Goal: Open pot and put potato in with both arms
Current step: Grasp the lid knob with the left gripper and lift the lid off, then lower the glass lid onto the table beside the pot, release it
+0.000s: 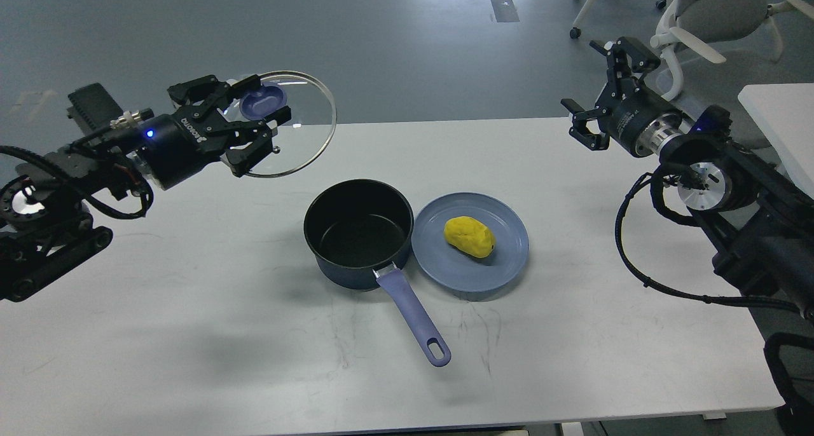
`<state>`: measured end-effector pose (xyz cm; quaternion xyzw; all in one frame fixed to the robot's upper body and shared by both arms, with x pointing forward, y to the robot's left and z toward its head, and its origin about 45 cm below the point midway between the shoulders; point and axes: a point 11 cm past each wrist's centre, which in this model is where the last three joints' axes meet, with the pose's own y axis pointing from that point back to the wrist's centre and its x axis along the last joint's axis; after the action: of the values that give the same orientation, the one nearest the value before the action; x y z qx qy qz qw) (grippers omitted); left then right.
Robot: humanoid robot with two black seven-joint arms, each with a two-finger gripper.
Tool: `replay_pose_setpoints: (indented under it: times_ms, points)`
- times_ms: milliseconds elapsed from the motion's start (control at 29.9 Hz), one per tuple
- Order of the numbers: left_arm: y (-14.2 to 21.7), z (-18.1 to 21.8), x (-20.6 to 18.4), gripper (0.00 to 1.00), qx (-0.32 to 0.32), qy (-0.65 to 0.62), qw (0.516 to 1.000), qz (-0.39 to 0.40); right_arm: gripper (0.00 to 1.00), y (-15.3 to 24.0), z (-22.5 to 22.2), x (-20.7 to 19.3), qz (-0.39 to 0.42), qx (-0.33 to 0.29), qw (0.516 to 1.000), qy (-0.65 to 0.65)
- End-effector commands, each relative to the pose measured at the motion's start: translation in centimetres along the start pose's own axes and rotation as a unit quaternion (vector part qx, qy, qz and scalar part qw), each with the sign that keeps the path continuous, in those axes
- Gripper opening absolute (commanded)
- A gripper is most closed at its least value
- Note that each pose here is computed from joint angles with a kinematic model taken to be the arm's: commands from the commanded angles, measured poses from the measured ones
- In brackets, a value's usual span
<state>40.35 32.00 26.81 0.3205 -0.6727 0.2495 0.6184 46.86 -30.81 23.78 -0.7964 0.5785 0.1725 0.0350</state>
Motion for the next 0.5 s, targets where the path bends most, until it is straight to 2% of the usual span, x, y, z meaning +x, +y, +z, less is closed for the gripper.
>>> replay_pose_setpoints:
  times_ms: [0, 33, 301, 469]
  points:
    - [3.4, -1.2, -2.5, 0.00, 0.037, 0.024, 0.999, -0.032, 1.00, -0.1, 0.2, -0.3, -0.003, 0.000, 1.000, -0.002]
    - [3.4, -1.2, -2.5, 0.00, 0.037, 0.024, 0.999, -0.032, 1.00, -0.1, 0.2, -0.3, -0.003, 0.000, 1.000, -0.002]
    - [10.0, -2.2, -10.3, 0.00, 0.104, 0.053, 0.985, -0.127, 1.00, -0.1, 0.2, 0.0, 0.005, -0.002, 1.000, -0.001]
    - [11.0, -1.5, -12.2, 0.00, 0.109, 0.064, 0.981, -0.146, 1.00, 0.0, 0.0, 0.2, 0.007, -0.001, 1.000, 0.002]
